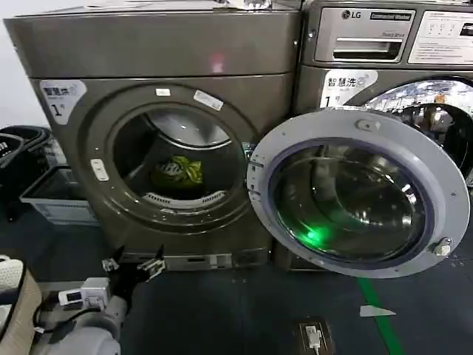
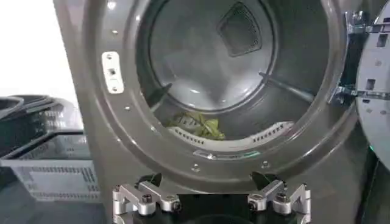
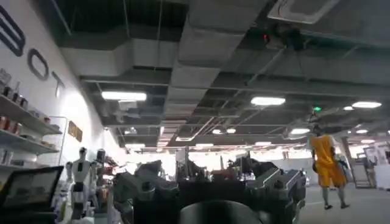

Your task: Grasp the clothes from the dryer.

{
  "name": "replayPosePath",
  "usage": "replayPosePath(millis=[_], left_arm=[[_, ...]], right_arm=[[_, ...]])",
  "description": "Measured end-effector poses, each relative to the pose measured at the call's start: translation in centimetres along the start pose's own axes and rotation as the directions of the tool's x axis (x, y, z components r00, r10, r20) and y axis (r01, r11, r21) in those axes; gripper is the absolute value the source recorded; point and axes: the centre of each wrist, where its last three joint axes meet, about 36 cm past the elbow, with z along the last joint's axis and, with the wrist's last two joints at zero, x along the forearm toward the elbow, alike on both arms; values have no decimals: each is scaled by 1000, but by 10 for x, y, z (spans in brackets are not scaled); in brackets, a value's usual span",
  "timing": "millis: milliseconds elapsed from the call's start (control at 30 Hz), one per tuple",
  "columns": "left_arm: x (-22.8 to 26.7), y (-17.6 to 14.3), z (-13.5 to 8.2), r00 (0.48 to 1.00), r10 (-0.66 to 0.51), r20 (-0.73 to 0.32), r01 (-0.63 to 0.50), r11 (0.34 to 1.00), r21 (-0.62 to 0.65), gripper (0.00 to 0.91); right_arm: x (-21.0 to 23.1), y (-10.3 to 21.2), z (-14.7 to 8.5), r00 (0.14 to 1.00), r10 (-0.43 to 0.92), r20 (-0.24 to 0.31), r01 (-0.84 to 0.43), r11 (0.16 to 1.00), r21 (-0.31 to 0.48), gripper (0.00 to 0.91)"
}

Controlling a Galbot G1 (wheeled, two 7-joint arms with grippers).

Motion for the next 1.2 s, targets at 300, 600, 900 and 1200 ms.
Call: replayPosePath(millis=[300, 600, 900, 1200], left_arm=[[0, -2, -1, 1000, 5, 4, -5, 1000, 4, 907], [3, -2, 0, 1000, -2, 0, 2, 1000, 1, 907], [5, -3, 2, 1000, -7, -6, 7, 1000, -8, 907], [3, -4, 1, 1000, -4, -2, 4, 1000, -10, 907]], right_arm=[[2, 0, 3, 1000, 1, -3, -1, 1000, -6, 907], [1, -1, 4, 1000, 4, -5, -4, 1000, -4, 907], [0, -2, 4, 1000, 6, -5, -6, 1000, -4, 907], [0, -1, 7, 1000, 4, -7, -4, 1000, -3, 907]])
